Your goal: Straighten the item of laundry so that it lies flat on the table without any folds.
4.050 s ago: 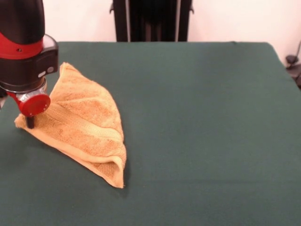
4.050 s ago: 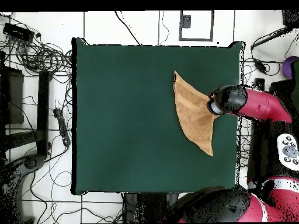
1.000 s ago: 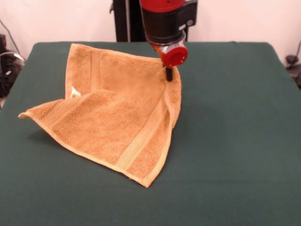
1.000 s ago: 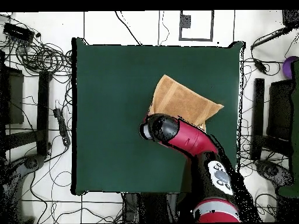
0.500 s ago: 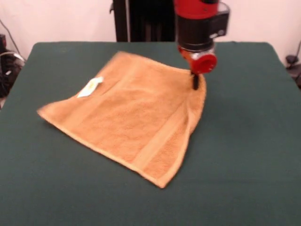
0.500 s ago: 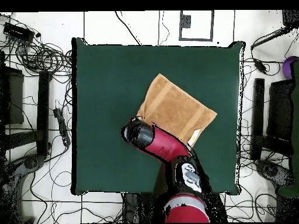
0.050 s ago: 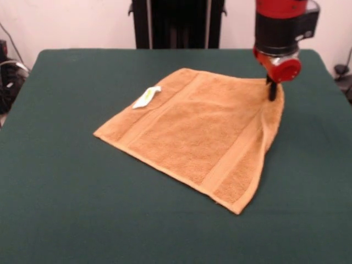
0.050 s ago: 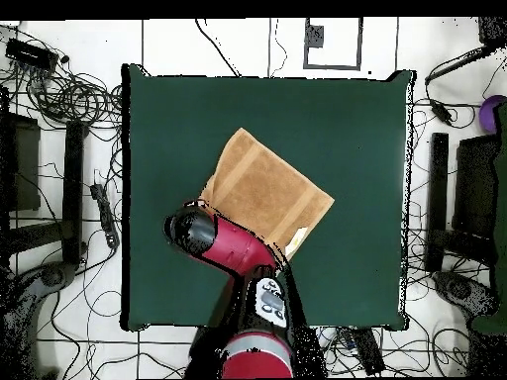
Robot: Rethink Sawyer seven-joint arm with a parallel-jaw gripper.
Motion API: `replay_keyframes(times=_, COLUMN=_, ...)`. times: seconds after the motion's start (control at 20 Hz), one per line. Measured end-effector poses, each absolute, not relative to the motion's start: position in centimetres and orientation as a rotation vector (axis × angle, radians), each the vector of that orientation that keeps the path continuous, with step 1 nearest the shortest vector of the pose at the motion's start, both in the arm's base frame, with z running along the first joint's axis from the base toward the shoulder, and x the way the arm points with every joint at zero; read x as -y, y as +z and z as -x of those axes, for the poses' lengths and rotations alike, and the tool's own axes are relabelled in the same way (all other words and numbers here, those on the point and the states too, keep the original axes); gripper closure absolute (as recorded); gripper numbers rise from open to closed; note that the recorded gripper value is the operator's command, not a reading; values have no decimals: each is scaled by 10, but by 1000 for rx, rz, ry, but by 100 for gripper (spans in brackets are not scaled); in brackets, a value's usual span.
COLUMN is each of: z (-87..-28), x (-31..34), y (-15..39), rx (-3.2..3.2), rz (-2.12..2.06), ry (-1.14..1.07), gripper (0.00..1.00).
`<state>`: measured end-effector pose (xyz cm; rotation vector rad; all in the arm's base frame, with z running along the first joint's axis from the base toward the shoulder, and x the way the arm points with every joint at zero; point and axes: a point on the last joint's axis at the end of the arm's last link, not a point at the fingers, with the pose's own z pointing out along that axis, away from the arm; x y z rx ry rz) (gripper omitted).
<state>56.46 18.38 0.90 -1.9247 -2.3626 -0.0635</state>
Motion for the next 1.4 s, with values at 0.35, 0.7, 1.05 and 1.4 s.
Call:
replay_keyframes(times=0.35, z=-557, x=-193, y=-18, rx=2337, rz=1969, ry=-35, gripper=0)
replay_keyframes(times=0.7, z=-542, x=-200, y=-42, rx=2324, rz=1993, ry=21, gripper=0)
replay_keyframes(times=1.05, z=-549, x=-205, y=-41, rx=2248, rz=2078, ry=5, gripper=0)
replay_keyframes(times=1.4, z=-547, x=-212, y=-39, rx=2228, rz=2143, ry=32, gripper=0)
